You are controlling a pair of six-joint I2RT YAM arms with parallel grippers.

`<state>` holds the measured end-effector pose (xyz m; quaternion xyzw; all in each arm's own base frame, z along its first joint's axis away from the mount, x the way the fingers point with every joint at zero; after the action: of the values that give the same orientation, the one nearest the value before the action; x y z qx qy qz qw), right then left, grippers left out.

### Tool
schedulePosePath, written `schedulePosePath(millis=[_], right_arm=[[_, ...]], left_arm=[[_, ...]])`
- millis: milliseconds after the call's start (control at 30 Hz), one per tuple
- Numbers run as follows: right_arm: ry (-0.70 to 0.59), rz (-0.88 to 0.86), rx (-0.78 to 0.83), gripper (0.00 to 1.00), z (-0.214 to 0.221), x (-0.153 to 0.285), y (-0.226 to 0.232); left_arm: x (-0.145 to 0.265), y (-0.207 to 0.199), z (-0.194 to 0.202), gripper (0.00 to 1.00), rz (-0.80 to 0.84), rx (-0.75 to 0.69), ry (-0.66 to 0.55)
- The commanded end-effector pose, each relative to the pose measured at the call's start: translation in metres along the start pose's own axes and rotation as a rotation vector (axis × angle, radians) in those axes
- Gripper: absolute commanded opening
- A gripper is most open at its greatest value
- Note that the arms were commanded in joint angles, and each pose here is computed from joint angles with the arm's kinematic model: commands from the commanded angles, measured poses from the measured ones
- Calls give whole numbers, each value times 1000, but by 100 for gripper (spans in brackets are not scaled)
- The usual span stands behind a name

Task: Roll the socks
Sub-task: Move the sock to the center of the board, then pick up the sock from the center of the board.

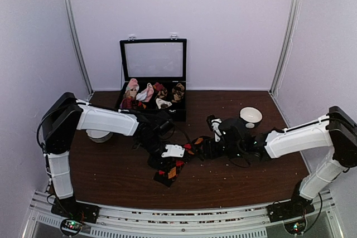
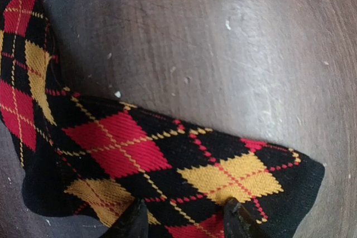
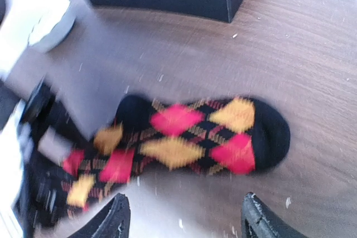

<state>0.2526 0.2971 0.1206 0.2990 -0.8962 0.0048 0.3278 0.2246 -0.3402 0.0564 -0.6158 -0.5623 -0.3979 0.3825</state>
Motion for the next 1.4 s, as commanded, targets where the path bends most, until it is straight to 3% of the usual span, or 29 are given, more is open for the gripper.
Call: schedulePosePath(millis=[0, 200, 267, 533, 833, 1367], right_arm=[[-56, 32, 286, 70, 20, 30, 15], [-51, -137, 737, 73, 69, 67, 75], [-82, -116, 862, 71, 75, 71, 91], [-100, -132, 1107, 62, 88, 46, 139], [-67, -177, 1151, 43, 85, 1, 149], [140, -178, 1052, 30, 120, -36, 108]], left_arm=[[-9, 4, -9, 47, 36, 110, -23], [-22, 9, -10, 46, 84, 282, -32], [-25, 12, -12, 46, 123, 335, -38], [-19, 21, -22, 47, 258, 509, -136], [-20, 25, -15, 47, 257, 508, -136], [-10, 28, -9, 50, 270, 489, -122]])
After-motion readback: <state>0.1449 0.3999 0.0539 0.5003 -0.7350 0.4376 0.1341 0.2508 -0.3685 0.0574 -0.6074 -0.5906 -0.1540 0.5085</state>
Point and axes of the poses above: each gripper's point midway between its finger pads, its own x axis back along the fingers, its own y axis along the line the jaws close on, z = x × y, the point moved 4 cm from there along x, back along the fingers, and after that the axes turned 8 degrees about x, right-handed, at the moved point
